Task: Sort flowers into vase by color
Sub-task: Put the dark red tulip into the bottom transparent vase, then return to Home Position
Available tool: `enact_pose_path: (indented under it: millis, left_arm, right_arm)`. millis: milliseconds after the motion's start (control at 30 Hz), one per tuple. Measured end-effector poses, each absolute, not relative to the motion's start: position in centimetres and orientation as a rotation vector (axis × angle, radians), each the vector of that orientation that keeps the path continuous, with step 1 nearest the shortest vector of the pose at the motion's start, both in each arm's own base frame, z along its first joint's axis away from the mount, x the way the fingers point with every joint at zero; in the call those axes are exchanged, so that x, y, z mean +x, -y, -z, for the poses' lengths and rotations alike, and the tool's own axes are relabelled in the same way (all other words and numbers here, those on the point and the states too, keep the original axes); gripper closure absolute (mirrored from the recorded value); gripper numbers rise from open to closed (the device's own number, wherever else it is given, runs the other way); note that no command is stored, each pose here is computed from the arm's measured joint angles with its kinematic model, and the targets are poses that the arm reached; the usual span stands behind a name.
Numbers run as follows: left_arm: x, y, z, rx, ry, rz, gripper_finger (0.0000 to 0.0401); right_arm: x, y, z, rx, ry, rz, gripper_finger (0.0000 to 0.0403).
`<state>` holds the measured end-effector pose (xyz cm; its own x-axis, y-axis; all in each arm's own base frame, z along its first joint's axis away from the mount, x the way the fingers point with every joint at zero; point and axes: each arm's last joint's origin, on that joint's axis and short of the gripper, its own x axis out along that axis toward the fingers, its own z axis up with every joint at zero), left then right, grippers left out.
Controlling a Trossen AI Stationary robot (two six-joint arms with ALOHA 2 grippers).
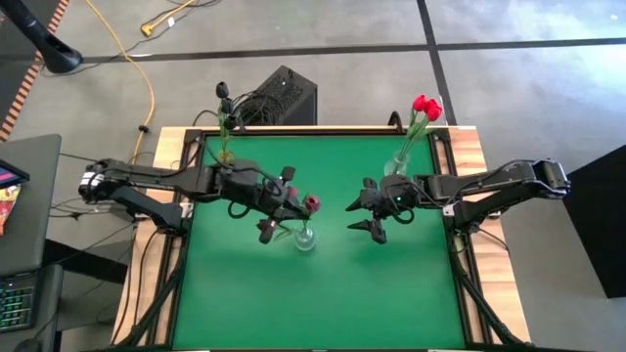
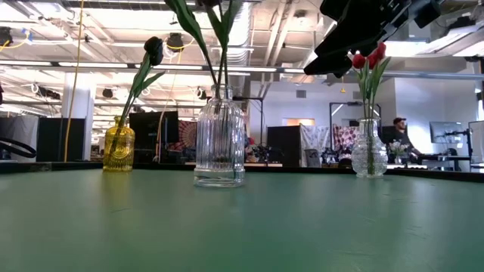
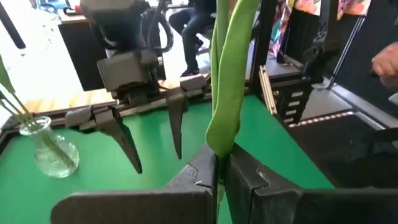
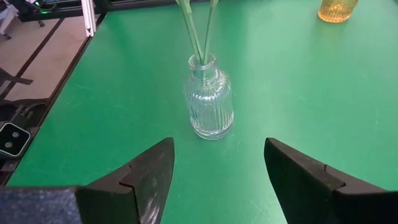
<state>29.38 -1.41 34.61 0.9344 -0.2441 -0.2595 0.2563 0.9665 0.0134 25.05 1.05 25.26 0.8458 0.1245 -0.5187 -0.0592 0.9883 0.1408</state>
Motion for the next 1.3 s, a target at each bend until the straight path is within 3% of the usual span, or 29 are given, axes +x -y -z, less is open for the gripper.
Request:
enact_pose_path:
  millis: [600,867,1033,1300]
  left_arm:
    - [29.3,1.4,-33.5,0.091,-0.354,0.253,0.0398]
    - [29.3,1.4,-33.5,0.073,-0.358,0.254,0.0316]
    - [28.8,0.8,-34.1,-0.007,-0.473,0.209,0.0264]
    - [27.7,0.6,-37.9,0.032,-0.525,0.22,0.0244]
  right_arm:
    - [25.1,-1.1,-25.3,0.121,-0.553,-0.098,0.0127]
    - [25.1,-1.1,-25.3,0.121,-0.552,-0.098,0.0127]
    - [25.1,-1.1,-25.3,0.121,-0.552,-0.098,0.0127]
    - [25.1,-1.1,-25.3,0.121,-0.552,-0.098,0.0127]
